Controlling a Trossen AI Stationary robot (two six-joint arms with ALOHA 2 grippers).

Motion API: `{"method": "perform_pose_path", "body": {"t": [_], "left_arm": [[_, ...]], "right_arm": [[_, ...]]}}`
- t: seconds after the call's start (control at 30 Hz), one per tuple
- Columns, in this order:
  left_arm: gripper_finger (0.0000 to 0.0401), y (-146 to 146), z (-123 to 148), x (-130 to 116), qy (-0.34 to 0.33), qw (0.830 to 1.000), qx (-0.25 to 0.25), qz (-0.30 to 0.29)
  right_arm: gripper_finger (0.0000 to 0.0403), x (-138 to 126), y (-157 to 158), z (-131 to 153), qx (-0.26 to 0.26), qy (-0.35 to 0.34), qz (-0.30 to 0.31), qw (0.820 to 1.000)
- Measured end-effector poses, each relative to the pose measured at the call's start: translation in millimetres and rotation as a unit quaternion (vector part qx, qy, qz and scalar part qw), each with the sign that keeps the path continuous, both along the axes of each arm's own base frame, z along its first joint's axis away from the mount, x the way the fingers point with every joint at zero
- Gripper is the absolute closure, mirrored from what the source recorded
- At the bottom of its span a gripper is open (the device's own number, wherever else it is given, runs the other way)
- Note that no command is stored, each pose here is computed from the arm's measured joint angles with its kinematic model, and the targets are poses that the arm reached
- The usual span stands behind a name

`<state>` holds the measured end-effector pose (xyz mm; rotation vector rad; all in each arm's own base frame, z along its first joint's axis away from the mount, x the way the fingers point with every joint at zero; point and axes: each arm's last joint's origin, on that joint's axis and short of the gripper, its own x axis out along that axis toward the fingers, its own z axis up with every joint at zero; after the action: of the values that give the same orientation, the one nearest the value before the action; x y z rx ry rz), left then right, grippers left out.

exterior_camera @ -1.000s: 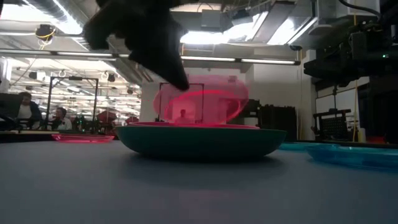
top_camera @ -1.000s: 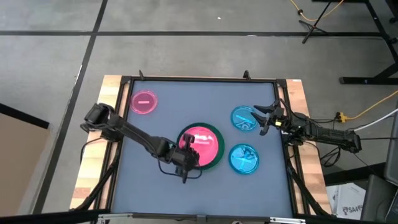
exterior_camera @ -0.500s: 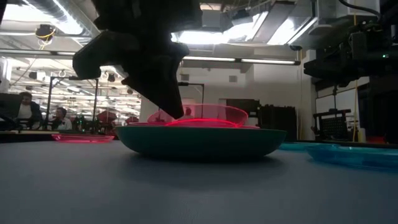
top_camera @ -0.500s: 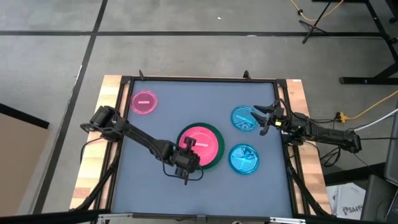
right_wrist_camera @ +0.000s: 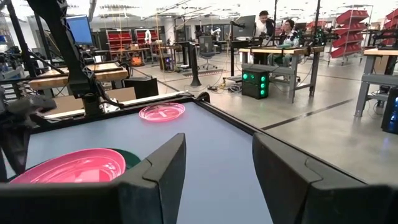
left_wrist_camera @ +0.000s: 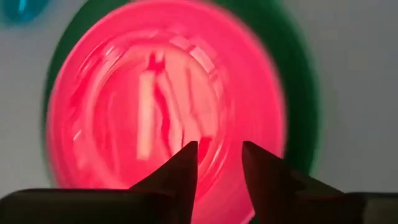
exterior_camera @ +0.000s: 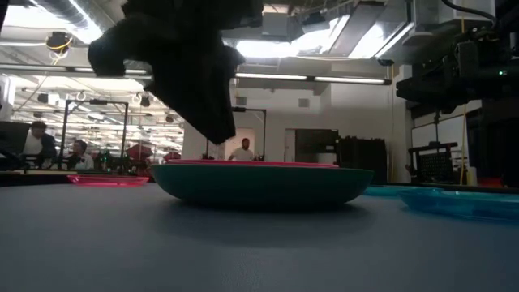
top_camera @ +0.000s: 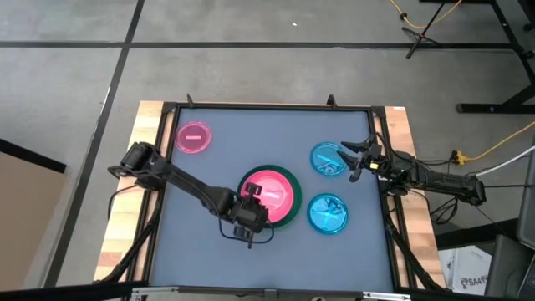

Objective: Stack plastic plates
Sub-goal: Stack the transparent pink plate on top of the transparent pink plate

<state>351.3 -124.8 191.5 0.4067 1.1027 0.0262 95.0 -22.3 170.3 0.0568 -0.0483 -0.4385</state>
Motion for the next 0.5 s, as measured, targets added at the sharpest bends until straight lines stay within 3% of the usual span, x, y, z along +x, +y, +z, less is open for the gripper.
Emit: {"method": "perform_pose_path", "body": {"t": [0.27, 0.5], "left_arm": [[0.0293, 12.6, 27.4, -20.4, 0.045, 0.996, 0.026, 0.067], [0.0311, 45.1, 40.9, -69.4, 0.014, 0.988, 0.013, 0.152]], "right_arm": [[0.0226, 0.0, 0.0, 0.0, 0.000, 0.000, 0.000, 1.000], [0.0226, 0.0, 0.0, 0.0, 0.000, 0.000, 0.000, 1.000]]}}
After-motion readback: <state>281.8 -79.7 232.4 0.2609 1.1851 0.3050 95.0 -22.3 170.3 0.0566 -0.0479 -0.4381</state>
